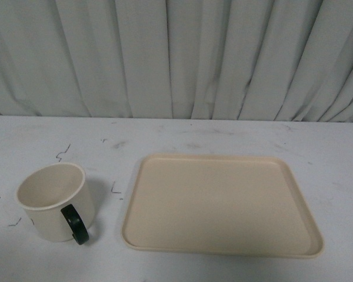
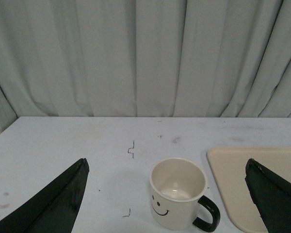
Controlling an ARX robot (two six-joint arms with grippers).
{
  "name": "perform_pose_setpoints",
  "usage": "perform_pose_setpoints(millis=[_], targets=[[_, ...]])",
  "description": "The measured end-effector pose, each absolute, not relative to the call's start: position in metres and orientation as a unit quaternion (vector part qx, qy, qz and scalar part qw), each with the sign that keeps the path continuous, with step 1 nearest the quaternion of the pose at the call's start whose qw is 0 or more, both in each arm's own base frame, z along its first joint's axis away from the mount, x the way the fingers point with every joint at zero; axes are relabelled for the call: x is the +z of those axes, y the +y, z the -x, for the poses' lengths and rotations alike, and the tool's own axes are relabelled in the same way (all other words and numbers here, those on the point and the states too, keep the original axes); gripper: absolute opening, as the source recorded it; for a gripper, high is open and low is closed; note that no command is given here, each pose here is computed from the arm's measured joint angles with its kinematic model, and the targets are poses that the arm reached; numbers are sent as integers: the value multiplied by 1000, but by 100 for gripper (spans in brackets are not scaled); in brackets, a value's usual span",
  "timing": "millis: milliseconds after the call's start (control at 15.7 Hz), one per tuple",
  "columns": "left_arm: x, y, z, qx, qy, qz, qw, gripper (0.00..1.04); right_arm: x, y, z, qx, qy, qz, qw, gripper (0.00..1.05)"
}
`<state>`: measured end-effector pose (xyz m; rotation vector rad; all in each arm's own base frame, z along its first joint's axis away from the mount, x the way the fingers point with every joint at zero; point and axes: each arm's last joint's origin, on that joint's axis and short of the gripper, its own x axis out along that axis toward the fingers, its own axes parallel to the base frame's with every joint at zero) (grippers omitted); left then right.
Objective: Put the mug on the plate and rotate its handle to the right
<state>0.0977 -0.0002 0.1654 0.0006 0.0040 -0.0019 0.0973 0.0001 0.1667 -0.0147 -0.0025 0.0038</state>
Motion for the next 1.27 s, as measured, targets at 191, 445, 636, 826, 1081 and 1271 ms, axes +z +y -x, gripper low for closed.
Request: perform_pose_setpoints(millis=[191,445,636,826,1081,1271], targets=[[165,0,-98,-1,2,0,1000,98,167,0,-97,2,-1,7,1000,98],[165,0,-98,-1,2,0,1000,98,167,0,-97,2,-1,7,1000,98],[165,0,-98,-1,2,0,1000,98,167,0,-97,2,-1,7,1000,98],[165,0,-98,-1,2,0,1000,98,167,0,-97,2,-1,7,1000,98],[184,8,-122,-2,93,-10,996,98,167,0,-97,2,-1,7,1000,98],[204,18,-164,-86,267,-3,960,98,167,0,-97,2,-1,7,1000,98]])
